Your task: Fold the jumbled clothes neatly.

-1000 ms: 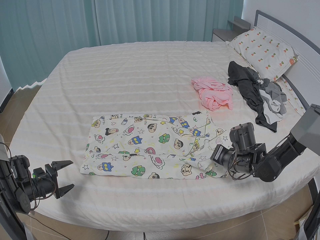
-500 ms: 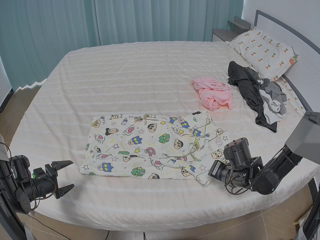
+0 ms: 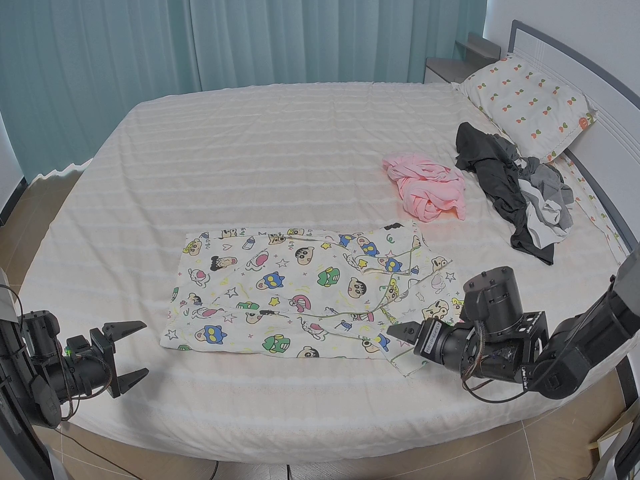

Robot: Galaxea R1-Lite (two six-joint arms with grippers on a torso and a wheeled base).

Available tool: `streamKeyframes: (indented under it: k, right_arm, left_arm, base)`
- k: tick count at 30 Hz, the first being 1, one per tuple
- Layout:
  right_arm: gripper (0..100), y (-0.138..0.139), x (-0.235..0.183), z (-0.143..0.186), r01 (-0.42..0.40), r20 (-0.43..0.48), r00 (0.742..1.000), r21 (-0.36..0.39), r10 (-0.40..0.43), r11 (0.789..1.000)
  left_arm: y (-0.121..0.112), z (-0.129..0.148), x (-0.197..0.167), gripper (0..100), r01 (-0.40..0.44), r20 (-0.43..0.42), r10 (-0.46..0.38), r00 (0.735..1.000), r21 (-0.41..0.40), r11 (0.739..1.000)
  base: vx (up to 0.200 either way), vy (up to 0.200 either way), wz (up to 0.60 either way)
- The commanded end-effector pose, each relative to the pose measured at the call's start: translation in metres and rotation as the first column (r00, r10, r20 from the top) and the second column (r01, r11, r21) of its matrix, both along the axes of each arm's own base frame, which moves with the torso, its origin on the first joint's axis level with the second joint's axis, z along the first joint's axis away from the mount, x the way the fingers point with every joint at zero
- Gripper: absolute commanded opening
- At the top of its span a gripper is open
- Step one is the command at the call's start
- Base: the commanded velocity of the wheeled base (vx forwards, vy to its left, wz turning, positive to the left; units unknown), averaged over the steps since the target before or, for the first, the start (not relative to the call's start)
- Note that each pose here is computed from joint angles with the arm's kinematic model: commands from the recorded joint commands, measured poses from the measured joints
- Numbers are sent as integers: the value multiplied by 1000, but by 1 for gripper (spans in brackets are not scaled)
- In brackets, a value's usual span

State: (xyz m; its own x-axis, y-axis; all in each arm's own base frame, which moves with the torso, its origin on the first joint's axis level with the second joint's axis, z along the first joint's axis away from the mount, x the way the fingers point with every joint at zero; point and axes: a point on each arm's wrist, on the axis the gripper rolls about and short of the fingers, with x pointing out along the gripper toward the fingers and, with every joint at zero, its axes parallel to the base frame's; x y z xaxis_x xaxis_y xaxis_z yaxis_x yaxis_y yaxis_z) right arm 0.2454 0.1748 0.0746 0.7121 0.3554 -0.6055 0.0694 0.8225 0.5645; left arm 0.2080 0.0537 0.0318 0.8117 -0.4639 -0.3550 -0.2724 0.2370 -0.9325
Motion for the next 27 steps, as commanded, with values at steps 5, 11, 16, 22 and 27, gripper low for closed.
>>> streamKeyframes:
  k: [5,11,16,22,27]
  right_arm:
    - [100,32,25,1,-136,16,991,68,136,988]
    - [100,63,41,-34,-221,-7,975,-13,221,975]
    - [100,71,51,-41,-273,1,962,-98,274,957]
    - [100,69,53,-48,-302,4,952,-147,306,942]
    - [100,69,60,-57,-290,22,955,-131,295,948]
  left_arm:
    - [0,-1,0,100,0,-1,0,1000,0,1000]
    - [-1,-3,1,100,1,-5,0,1000,19,1000]
    - [-6,-8,3,100,2,-17,-1,1000,63,998]
    - [-6,-8,4,100,3,-17,-2,1000,65,998]
    - [-6,-8,4,100,3,-17,-2,1000,65,998]
  base:
    - [0,0,0]
    - [0,0,0]
    - [0,0,0]
    - [0,0,0]
    - [0,0,0]
